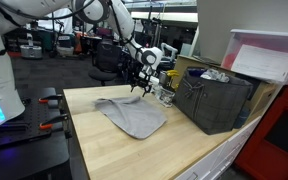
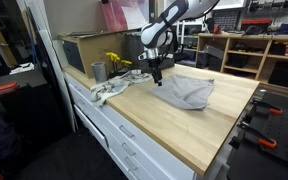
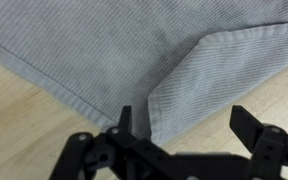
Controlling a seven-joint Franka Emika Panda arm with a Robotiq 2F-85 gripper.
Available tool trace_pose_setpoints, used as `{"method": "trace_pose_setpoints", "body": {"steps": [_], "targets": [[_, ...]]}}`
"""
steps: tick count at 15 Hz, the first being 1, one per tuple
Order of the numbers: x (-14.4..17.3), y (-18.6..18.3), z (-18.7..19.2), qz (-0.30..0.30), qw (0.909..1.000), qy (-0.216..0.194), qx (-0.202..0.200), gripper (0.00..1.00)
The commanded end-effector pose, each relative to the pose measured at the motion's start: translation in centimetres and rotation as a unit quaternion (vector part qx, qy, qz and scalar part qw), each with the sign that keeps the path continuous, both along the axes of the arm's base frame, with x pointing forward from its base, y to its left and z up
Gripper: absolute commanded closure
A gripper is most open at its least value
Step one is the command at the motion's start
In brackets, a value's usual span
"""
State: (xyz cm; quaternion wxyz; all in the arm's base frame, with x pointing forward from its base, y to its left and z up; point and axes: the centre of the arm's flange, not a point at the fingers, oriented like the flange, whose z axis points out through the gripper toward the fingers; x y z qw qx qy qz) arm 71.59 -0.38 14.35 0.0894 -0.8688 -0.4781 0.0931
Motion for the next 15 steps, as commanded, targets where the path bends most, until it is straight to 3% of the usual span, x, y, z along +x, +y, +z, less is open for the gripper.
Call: {"method": "trace_pose_setpoints", "body": {"steps": [1, 9, 10, 11, 12, 15], "targets": [[0.90, -0.25, 0.01, 0.021, 0.9997, 0.012, 0.007, 0.16], [1.29, -0.31, 0.64, 0.028, 0.9993, 0.022, 0.013, 0.80], [1.32, -0.32, 0.62, 0.031, 0.9992, 0.023, 0.011, 0.52], [1.33, -0.37, 0.58, 0.032, 0.9991, 0.026, 0.010, 0.41], [1.35, -0.41, 0.57, 0.035, 0.9989, 0.028, 0.010, 0.40], [1.35, -0.58, 0.57, 0.052, 0.9982, 0.030, 0.007, 0.20]]}}
